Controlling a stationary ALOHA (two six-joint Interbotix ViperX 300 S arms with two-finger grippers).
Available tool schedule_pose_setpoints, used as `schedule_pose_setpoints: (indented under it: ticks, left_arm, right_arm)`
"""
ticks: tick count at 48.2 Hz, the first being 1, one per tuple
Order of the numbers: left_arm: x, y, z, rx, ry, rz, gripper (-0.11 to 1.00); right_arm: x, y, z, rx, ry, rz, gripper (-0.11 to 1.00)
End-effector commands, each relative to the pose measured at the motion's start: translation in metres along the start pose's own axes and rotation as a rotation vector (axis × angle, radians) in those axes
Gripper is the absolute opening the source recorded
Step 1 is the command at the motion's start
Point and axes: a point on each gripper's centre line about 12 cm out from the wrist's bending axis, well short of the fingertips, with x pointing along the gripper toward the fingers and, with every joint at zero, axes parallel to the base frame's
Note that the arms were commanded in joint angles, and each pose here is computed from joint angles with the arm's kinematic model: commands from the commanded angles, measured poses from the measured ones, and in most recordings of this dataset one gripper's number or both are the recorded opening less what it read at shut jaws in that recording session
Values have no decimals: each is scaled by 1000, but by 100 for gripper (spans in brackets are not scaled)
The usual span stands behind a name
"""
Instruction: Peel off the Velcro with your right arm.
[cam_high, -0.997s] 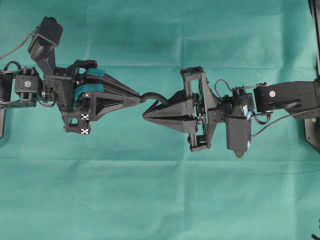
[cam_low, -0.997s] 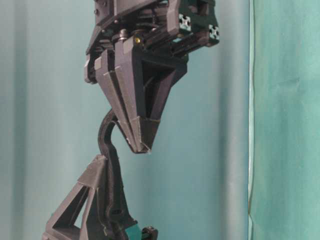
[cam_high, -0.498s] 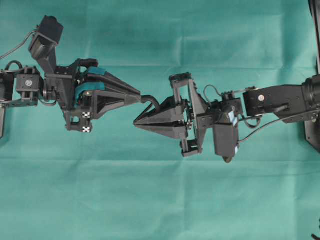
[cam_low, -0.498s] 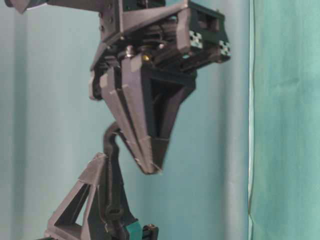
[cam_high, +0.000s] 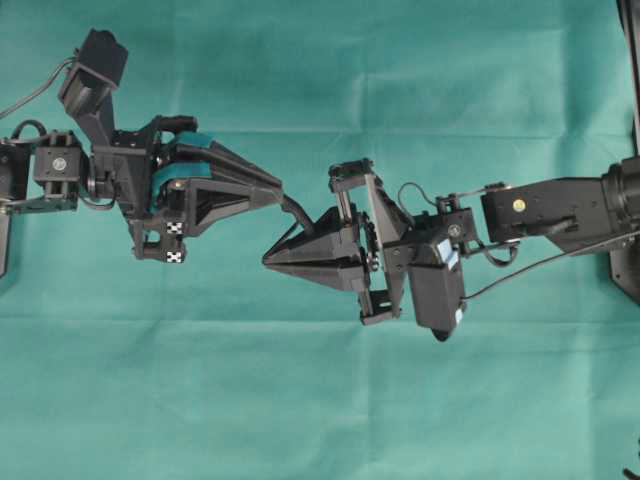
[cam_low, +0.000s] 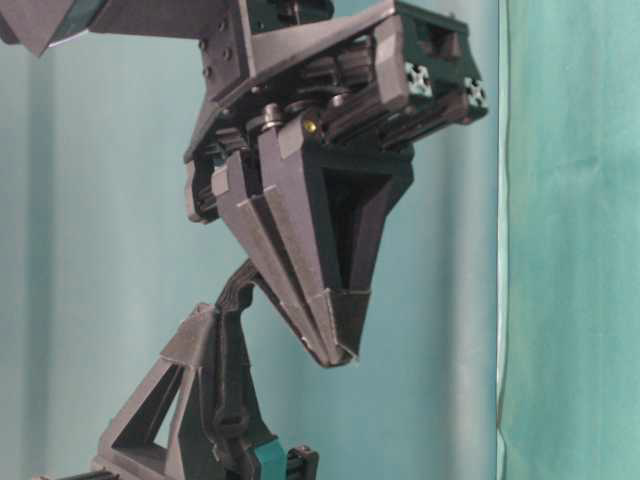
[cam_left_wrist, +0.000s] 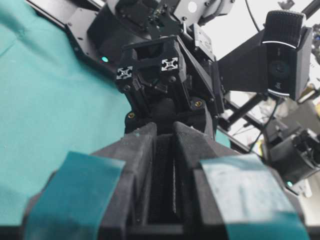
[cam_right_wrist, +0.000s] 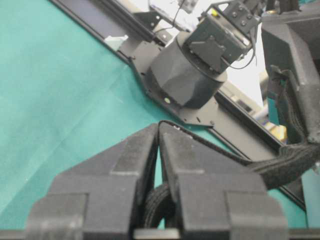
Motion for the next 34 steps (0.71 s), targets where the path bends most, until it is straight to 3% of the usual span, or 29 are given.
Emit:
schedule_pose_setpoints:
  ticks: [1,25,34]
  left_arm:
    - [1,-4,10,0,-39,-17,10]
    - [-4,-2,8,0,-34,-14,10]
    - [-7,-1,7,2,-33,-13,10]
  right_arm:
    - [3,-2,12,-5,-29,-3,-9]
    - [-12,-1,13,-1,-7,0,-9]
    - [-28,0,15,56,-8,-3,-9]
